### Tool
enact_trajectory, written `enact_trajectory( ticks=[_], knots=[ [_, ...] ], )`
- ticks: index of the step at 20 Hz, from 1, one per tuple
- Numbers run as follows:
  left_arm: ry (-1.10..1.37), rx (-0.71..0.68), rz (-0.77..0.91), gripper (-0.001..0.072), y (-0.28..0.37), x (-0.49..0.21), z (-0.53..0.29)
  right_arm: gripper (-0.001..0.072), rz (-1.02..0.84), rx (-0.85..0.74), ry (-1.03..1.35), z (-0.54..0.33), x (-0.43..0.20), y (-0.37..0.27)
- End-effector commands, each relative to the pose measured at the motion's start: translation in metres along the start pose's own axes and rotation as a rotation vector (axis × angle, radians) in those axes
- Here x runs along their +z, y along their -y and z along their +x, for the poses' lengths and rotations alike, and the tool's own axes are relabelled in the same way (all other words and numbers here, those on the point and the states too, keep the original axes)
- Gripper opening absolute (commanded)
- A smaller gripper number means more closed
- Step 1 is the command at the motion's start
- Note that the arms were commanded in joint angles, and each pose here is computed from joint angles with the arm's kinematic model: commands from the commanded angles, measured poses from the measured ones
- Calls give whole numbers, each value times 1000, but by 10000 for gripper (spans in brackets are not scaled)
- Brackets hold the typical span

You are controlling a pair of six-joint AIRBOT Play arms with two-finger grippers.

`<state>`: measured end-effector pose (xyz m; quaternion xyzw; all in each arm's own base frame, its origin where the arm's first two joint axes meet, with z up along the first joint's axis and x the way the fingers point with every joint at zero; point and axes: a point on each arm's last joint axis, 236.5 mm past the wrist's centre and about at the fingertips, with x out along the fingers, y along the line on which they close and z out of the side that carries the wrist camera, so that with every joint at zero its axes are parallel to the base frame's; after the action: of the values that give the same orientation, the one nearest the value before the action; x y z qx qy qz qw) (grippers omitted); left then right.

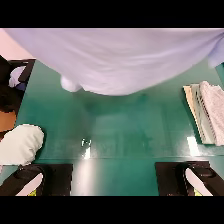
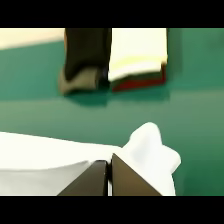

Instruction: Fold the shirts.

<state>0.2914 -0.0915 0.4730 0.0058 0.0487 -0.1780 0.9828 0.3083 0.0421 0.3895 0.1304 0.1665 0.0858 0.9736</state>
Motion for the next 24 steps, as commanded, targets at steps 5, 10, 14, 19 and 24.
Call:
enact_trajectory(
  ticks=[5, 10, 14, 19, 24],
  knots=[
    [225, -10, 37, 26, 21, 61, -80, 18, -103, -43, 227, -79, 87, -19],
    [-76, -18, 3, 26, 2, -8, 9, 18, -70, -30, 81, -19, 79, -2],
    [-560, -58, -71, 26, -19, -147, 118, 18, 30, -30, -305, 105, -30, 37],
    [-1063, -81, -177, 26, -41, -347, 213, 19, 38, -102, -724, 224, -201, 77],
    [-1245, -9, -163, 27, -68, -439, 232, 20, 36, -90, -803, 274, -261, 75]
  ],
)
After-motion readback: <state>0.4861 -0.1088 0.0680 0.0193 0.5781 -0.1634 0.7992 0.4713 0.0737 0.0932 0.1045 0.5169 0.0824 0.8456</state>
